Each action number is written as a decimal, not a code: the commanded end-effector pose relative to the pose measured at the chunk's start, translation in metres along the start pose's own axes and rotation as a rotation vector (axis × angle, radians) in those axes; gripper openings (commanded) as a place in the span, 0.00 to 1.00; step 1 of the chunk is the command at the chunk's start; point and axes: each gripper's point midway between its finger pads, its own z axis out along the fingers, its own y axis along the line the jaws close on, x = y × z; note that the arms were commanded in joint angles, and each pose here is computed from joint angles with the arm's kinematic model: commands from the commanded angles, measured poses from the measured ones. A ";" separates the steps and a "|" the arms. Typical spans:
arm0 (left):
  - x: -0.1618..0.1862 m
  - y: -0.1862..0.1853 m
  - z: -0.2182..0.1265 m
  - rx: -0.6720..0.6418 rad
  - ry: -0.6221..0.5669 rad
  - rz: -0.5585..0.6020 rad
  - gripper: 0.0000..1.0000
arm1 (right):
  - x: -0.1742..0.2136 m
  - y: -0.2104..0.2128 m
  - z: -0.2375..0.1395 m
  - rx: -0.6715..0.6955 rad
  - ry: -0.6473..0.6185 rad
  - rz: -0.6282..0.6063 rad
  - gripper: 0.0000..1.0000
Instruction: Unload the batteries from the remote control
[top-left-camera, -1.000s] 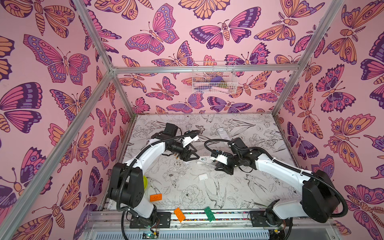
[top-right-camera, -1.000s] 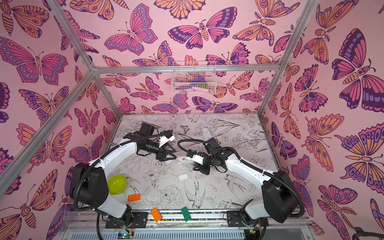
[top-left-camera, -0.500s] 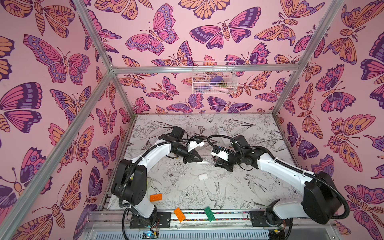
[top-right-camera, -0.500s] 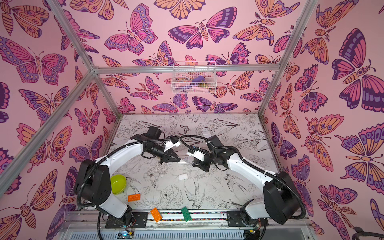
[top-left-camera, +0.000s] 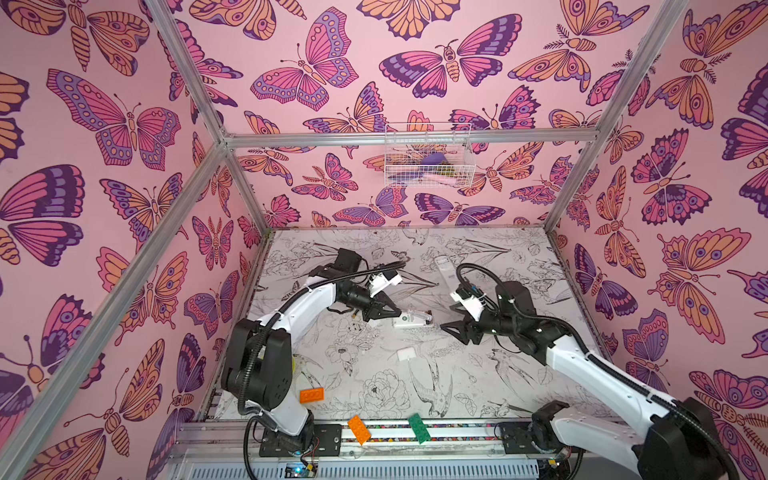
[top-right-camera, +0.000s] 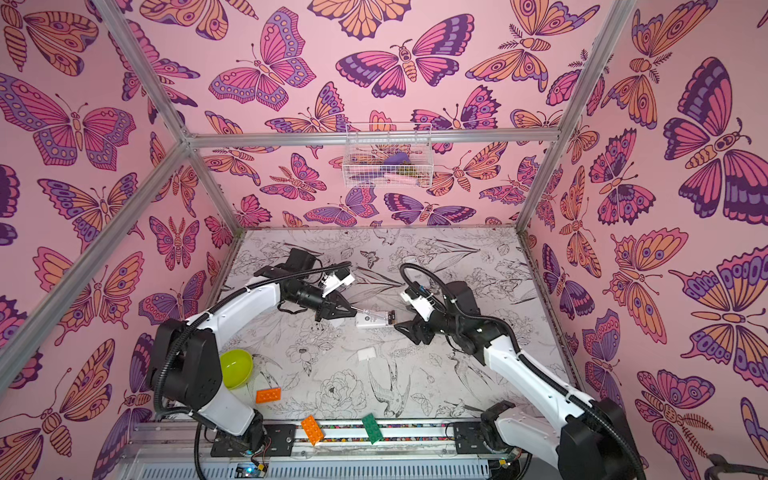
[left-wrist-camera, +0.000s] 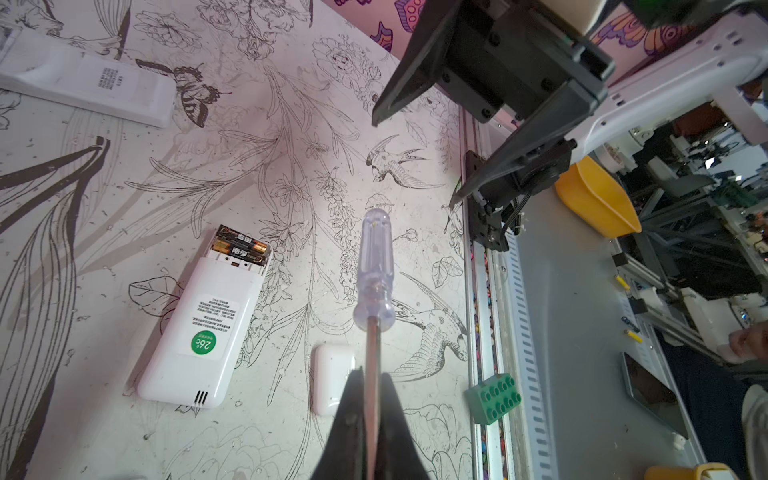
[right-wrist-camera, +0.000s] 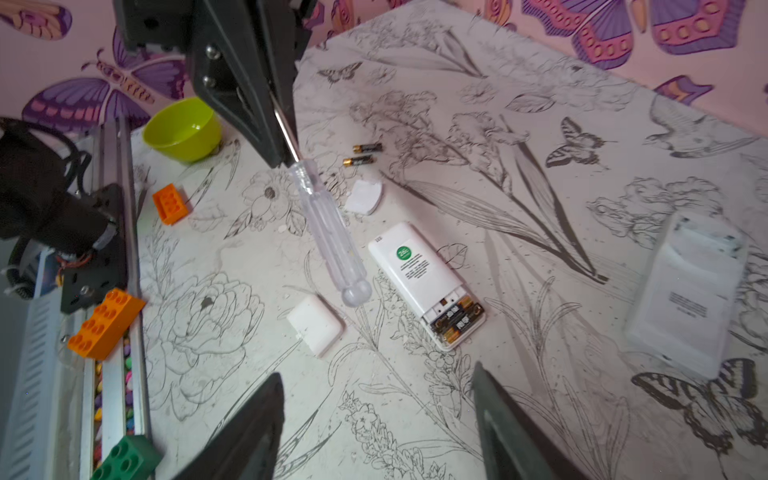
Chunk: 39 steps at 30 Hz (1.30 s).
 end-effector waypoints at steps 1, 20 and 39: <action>-0.028 -0.010 -0.015 0.039 -0.109 -0.008 0.00 | -0.033 -0.023 -0.009 0.121 -0.198 0.195 0.99; -0.059 -0.014 -0.020 0.206 -0.278 -0.193 0.00 | -0.103 -0.007 0.016 -0.204 -0.321 0.577 0.92; -0.065 -0.035 0.002 0.363 -0.218 -0.257 0.00 | -0.109 0.026 0.028 -0.419 -0.319 0.211 0.51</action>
